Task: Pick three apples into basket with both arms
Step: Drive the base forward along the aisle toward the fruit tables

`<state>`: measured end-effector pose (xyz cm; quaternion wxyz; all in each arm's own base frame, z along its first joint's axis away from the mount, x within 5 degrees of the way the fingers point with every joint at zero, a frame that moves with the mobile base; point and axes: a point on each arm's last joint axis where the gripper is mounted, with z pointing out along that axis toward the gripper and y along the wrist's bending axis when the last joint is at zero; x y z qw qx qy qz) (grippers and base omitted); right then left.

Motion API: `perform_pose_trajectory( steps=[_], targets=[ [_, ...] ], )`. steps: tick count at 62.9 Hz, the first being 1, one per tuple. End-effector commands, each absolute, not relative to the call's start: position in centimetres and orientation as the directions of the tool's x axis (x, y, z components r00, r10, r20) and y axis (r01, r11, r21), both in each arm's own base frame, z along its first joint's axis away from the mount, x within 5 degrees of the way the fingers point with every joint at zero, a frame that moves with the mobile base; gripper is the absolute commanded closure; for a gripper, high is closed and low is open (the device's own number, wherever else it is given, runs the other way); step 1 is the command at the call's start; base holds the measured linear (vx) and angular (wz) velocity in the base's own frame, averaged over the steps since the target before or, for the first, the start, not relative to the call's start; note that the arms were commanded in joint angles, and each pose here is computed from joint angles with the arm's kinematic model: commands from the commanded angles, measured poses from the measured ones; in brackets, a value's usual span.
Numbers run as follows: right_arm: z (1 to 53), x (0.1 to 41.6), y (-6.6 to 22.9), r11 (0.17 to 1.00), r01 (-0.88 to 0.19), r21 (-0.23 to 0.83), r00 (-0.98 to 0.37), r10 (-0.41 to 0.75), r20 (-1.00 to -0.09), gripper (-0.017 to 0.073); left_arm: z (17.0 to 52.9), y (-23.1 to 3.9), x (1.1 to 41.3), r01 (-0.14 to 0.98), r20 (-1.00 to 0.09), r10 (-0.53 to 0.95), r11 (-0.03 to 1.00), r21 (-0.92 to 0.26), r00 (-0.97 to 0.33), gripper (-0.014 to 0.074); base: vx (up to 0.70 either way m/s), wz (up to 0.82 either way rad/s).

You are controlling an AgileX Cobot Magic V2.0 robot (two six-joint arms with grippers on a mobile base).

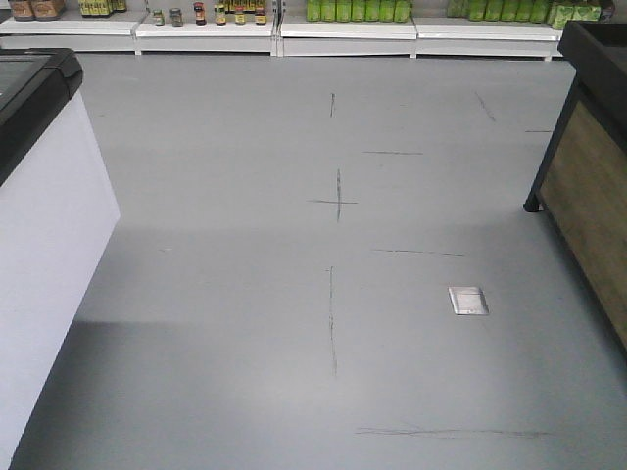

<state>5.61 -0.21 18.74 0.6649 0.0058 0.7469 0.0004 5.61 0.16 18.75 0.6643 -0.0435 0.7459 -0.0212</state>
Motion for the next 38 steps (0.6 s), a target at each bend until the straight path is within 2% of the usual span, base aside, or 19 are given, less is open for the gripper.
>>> perform_pose_trajectory(
  steps=[1, 38],
  targets=[
    [19.03, 5.61, -0.10, 1.000, -0.003, -0.009, -0.045, -0.009, -0.999, 0.0564, 19.41, 0.15, 5.56, -0.028, -0.995, -0.099, 0.995, -0.098, -0.025, 0.0600, 0.10, 0.10],
    [19.03, 5.61, -0.10, 1.000, -0.003, -0.009, -0.045, -0.009, -0.999, 0.0564, 19.41, 0.15, 5.56, -0.028, -0.995, -0.099, 0.995, -0.098, -0.025, 0.0600, 0.15, 0.01]
  ],
)
